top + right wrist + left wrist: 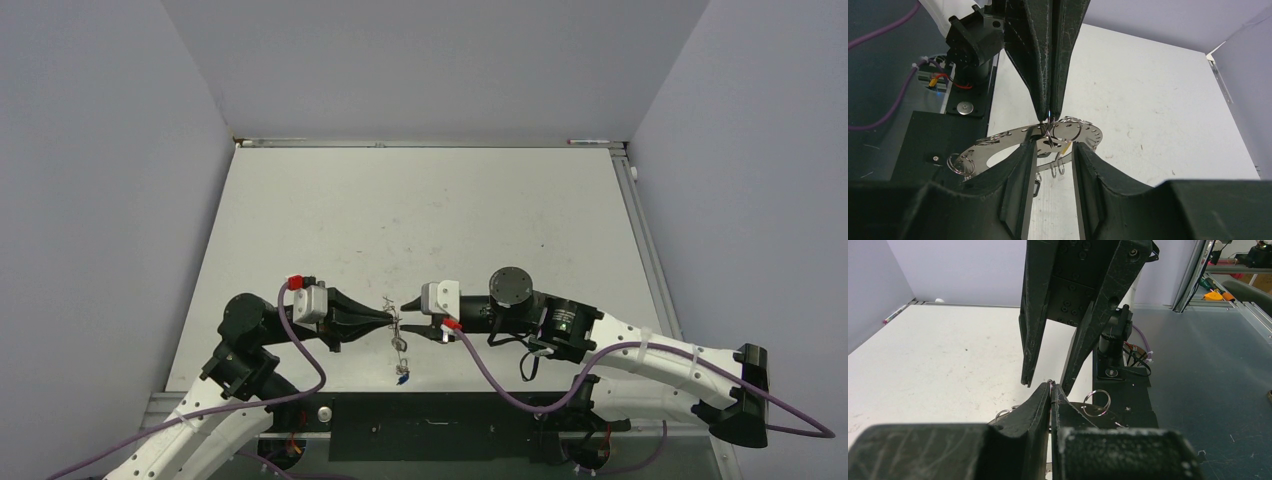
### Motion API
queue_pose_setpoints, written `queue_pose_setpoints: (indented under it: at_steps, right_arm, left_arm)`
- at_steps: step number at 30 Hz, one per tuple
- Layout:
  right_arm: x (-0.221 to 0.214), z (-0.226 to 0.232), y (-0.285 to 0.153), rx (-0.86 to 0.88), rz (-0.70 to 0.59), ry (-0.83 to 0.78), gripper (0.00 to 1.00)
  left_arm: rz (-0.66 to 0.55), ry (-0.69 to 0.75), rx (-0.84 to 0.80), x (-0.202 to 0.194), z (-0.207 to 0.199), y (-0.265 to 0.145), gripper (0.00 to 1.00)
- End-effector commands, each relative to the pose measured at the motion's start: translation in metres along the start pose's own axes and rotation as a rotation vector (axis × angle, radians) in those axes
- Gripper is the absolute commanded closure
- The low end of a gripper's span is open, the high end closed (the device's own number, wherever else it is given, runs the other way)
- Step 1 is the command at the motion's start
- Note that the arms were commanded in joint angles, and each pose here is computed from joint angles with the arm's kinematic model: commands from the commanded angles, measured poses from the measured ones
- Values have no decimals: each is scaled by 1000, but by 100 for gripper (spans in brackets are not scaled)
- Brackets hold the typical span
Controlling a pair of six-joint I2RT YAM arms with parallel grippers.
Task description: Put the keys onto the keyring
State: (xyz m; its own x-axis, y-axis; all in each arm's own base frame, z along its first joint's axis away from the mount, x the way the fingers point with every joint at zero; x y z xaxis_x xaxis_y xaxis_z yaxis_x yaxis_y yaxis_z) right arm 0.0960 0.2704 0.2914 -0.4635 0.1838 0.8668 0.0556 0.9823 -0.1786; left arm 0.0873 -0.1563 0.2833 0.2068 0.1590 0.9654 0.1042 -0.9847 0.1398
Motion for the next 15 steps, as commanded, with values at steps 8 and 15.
queue_pose_setpoints:
  at_steps: [8, 15]
  right_arm:
    - [17, -11, 3, -9, -49, -33, 71]
    - [20, -13, -1, -25, -58, -45, 70]
  left_arm:
    - [-38, 49, -21, 12, -3, 0, 100]
    - [-35, 47, -24, 11, -3, 1, 100]
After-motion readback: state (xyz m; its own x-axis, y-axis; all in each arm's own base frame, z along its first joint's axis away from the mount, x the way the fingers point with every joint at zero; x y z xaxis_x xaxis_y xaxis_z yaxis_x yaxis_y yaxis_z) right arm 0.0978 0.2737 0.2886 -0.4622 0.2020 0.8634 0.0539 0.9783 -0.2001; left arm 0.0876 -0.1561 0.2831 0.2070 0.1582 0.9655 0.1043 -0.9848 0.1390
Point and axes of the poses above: each gripper's point midway between its finger pads, its own y axis out along the fingers, its own z axis along the line the jaws close on, x = y × z, the point moved 8 cm from there along -y, back along the fingers, and after that the axes turned 12 degrees about -y, right-handed, at the moved point
